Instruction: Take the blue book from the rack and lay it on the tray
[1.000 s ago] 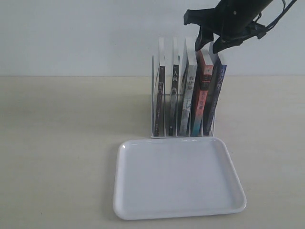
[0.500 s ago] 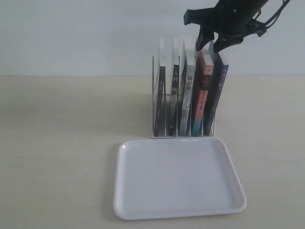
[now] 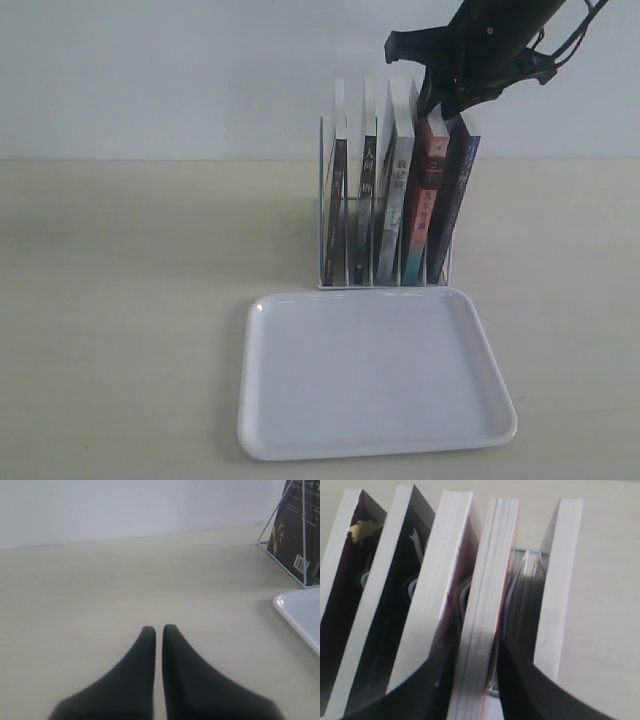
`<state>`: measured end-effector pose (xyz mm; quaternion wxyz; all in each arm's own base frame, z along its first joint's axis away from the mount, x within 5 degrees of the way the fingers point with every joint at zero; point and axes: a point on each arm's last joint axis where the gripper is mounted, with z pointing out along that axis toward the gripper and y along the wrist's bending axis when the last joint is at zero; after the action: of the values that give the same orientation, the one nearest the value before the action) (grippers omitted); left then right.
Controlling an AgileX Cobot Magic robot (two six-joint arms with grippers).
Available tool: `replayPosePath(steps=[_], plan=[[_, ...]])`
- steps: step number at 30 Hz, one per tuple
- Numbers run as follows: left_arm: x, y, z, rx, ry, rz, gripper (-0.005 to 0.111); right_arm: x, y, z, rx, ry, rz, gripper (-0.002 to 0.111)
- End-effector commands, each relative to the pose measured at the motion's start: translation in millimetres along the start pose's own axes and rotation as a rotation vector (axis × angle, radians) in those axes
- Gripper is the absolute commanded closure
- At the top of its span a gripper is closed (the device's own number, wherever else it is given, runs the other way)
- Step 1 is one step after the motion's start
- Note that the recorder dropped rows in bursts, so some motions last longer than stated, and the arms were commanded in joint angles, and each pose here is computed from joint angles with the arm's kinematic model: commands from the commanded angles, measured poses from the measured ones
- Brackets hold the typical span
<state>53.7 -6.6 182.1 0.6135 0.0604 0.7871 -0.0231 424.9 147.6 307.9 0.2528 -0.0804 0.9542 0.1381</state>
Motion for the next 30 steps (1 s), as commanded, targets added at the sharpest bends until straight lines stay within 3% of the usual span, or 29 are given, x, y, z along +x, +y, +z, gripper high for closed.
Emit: replayPosePath(steps=[1, 6, 11, 13, 20, 30], plan=[[-2.6, 0.2, -0.6, -0.001, -0.022, -0.006, 0.102, 1.8, -4.7, 15.7, 0.009, 0.034, 0.000, 0.063], [-2.6, 0.2, -0.6, -0.001, -0.022, -0.006, 0.102, 3.0, -6.3, 24.1, 0.012, 0.046, 0.007, 0.066], [-2.6, 0.2, -0.6, -0.001, -0.022, -0.006, 0.102, 0.5, -5.5, 21.7, 0.010, 0.034, 0.005, 0.088], [-2.6, 0.2, -0.6, -0.001, -0.022, -0.006, 0.102, -0.9, -4.4, 20.6, 0.001, 0.026, 0.010, 0.092], [-2.6, 0.2, -0.6, -0.001, -0.022, -0.006, 0.102, -10.8, 2.0, 6.4, -0.031, -0.005, 0.013, 0.075], [-2.6, 0.2, -0.6, -0.001, -0.022, -0.006, 0.102, -7.4, 1.6, 6.7, -0.026, 0.033, 0.011, 0.075]])
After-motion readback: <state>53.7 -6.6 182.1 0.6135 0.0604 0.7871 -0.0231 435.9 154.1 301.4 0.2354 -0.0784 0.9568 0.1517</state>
